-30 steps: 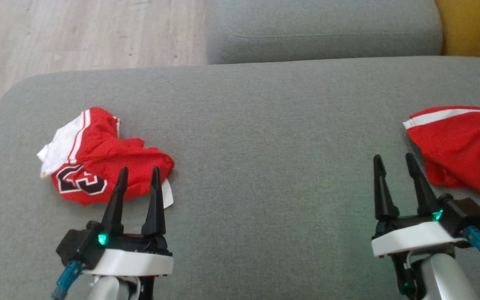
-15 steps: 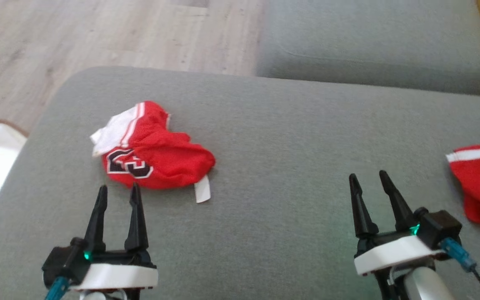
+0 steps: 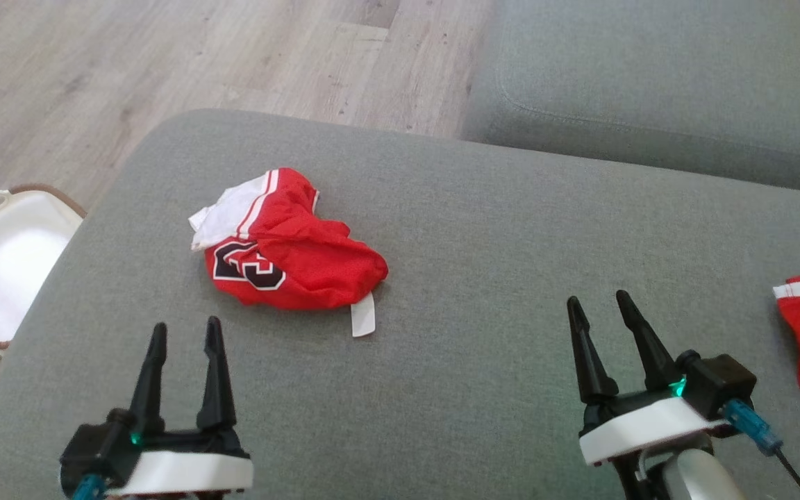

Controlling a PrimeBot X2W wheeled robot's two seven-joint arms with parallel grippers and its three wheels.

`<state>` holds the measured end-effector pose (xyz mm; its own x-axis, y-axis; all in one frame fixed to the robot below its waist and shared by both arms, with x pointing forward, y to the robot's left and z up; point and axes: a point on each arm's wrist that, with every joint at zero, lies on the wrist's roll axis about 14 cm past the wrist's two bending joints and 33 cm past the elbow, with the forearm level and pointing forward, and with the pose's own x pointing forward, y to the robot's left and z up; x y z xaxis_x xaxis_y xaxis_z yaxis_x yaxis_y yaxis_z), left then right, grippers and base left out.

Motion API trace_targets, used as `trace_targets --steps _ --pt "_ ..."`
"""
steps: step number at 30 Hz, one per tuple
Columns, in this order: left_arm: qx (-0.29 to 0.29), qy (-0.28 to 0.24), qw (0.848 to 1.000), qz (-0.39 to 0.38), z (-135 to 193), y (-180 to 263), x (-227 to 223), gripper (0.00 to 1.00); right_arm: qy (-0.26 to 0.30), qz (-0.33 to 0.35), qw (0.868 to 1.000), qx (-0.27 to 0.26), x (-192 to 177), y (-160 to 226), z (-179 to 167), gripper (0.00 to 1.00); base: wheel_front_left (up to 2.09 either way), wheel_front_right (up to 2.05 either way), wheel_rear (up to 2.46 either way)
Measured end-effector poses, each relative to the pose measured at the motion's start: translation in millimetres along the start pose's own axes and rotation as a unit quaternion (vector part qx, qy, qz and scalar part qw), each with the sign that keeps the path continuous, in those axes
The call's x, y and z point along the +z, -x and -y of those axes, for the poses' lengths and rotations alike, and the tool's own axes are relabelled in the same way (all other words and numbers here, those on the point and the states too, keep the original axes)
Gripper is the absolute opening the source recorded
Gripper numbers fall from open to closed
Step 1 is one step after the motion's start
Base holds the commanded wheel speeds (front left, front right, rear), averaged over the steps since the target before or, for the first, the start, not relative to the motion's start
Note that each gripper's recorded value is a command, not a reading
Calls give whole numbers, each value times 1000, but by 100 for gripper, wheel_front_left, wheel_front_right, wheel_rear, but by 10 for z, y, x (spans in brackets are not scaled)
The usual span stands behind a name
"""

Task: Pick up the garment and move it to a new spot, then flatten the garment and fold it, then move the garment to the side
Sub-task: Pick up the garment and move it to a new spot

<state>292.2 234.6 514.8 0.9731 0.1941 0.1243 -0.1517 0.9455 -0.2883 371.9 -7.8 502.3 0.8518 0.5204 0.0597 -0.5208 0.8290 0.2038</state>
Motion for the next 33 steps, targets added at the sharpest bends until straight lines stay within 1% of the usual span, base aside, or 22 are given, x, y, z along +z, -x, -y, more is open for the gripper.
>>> trace_targets --steps 3,7,11,15,18,20,22,27,33 --pt "8 -4 1000 -3 -55 -30 -11 100 -3 -4 1000 -5 -35 6 37 100 0 0 0" --pt "2 -29 1000 -11 -67 -192 -47 100 -7 -11 1000 -21 -95 13 157 100 0 0 0" --pt "-9 -58 998 -34 -132 -515 -115 100 -6 -18 999 -41 -159 15 313 100 0 0 0" --pt "-12 -95 992 -83 -257 -943 -164 100 -3 -15 998 -56 -157 -57 464 100 0 0 0" --pt "-12 -107 985 -133 -318 -1244 -246 100 -1 -7 998 -68 -118 -123 584 100 0 0 0" --pt "-8 -109 977 -181 -352 -1371 -390 100 -2 -6 997 -77 -122 -142 668 100 0 0 0" --pt "-1 -98 967 -234 -382 -1433 -582 100 -2 -10 996 -85 -158 -132 730 100 0 0 0" --pt "17 -74 931 -358 -482 -1404 -1064 100 -2 -11 995 -104 -180 -118 885 100 0 0 0" --pt "30 -50 887 -457 -500 -1297 -1453 100 0 -8 992 -124 -174 -100 1044 100 0 0 0"
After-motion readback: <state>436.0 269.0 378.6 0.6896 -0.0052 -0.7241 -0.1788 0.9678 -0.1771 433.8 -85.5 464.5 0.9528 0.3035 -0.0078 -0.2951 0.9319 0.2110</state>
